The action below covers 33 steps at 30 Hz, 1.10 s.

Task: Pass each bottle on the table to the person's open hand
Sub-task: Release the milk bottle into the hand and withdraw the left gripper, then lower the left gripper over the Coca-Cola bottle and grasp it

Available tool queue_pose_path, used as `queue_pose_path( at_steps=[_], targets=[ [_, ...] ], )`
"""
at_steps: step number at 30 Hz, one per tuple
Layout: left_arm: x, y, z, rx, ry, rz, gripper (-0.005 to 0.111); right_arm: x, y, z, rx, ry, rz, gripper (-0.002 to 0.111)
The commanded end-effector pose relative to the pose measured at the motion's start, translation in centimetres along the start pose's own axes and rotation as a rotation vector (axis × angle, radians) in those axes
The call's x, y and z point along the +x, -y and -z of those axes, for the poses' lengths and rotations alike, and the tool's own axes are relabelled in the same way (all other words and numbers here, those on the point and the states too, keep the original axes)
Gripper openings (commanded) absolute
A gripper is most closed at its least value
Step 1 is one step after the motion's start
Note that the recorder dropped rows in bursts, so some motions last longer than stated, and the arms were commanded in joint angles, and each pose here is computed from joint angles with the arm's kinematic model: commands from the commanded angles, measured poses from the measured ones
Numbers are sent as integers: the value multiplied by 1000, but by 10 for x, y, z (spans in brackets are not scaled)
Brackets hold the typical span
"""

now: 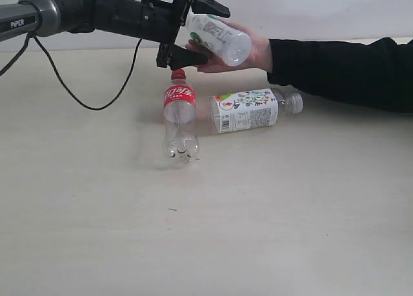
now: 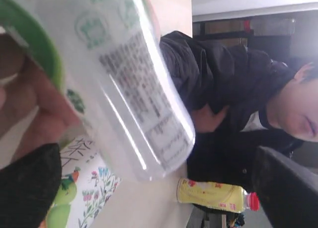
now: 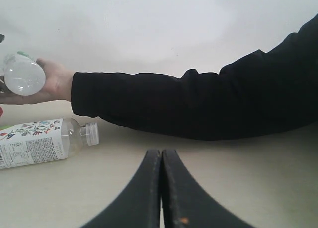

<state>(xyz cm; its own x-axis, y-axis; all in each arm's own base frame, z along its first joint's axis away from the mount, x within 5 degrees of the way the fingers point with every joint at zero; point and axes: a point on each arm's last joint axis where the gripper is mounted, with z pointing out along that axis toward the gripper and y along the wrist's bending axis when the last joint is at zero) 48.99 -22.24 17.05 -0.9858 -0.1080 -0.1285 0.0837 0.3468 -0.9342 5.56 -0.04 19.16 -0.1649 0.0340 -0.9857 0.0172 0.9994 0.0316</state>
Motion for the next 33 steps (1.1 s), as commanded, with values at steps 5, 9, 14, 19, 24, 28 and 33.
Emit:
queue_pose_path(
  at_steps=[5, 9, 14, 19, 24, 28, 33],
  targets=[
    [8, 28, 27, -39, -124, -156, 104, 1, 0, 0, 5, 6, 4, 0],
    [11, 38, 33, -101, -137, -221, 104, 1, 0, 0, 5, 6, 4, 0],
    [20, 48, 41, -299, -179, -307, 101, 1, 0, 0, 5, 6, 4, 0],
    [41, 51, 38, -535, -252, -366, 83, 1, 0, 0, 5, 6, 4, 0],
    [65, 58, 27, -630, -314, -389, 79, 1, 0, 0, 5, 6, 4, 0],
    [85, 69, 18, -742, -348, -438, 79, 1, 0, 0, 5, 6, 4, 0],
    [98, 79, 12, -1018, -257, -438, 79, 1, 0, 0, 5, 6, 4, 0]
  ],
)
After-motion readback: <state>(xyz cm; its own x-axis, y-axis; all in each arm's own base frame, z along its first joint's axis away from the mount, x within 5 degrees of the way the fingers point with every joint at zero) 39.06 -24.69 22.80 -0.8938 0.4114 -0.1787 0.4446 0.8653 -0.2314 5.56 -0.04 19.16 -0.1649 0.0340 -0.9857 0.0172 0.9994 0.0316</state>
